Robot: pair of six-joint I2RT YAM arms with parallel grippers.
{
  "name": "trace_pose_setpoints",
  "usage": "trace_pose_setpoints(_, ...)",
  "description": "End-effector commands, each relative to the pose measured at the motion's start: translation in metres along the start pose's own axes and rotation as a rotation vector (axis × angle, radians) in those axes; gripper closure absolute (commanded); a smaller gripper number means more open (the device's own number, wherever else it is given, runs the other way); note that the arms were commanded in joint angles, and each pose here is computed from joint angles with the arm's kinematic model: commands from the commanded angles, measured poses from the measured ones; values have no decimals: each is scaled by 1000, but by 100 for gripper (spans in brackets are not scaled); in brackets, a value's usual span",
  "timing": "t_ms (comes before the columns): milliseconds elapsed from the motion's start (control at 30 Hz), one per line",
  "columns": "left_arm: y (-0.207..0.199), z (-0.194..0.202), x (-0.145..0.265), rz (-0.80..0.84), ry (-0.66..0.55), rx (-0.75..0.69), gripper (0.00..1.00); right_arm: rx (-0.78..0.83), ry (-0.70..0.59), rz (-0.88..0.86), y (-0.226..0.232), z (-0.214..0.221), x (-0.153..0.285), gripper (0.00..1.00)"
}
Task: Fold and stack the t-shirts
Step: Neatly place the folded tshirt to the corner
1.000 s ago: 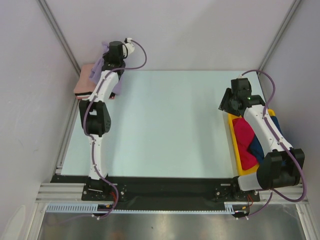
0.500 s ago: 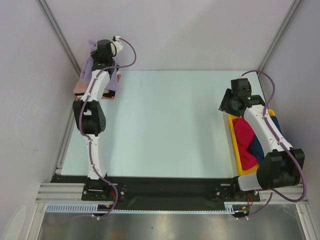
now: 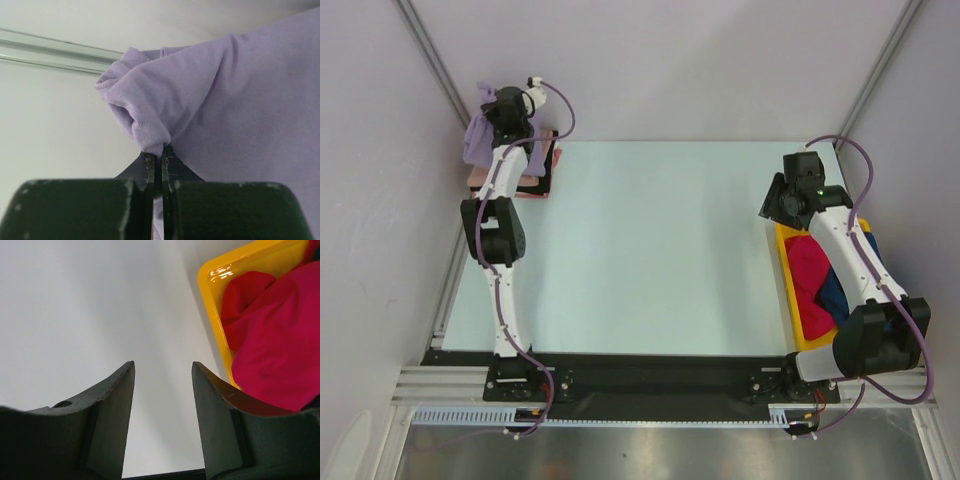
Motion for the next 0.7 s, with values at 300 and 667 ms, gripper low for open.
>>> trace_pose_setpoints(300,15,6,-27,-179,-60,-121,18,18,-15,6,12,-26,4,46)
trace_pose_setpoints(667,21,-3,-17,-148,-32,-18,13,51,0,-17,23,-21,0,46)
Point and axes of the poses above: each gripper's point midway between its finger pads, its own x axis back along the fingers, its own y axis along the line the jaws close on, z = x × y, the point moved 8 cm from there along x, back along the fingers, and after that the axes turned 12 degrees about x, right-handed, at the moved point
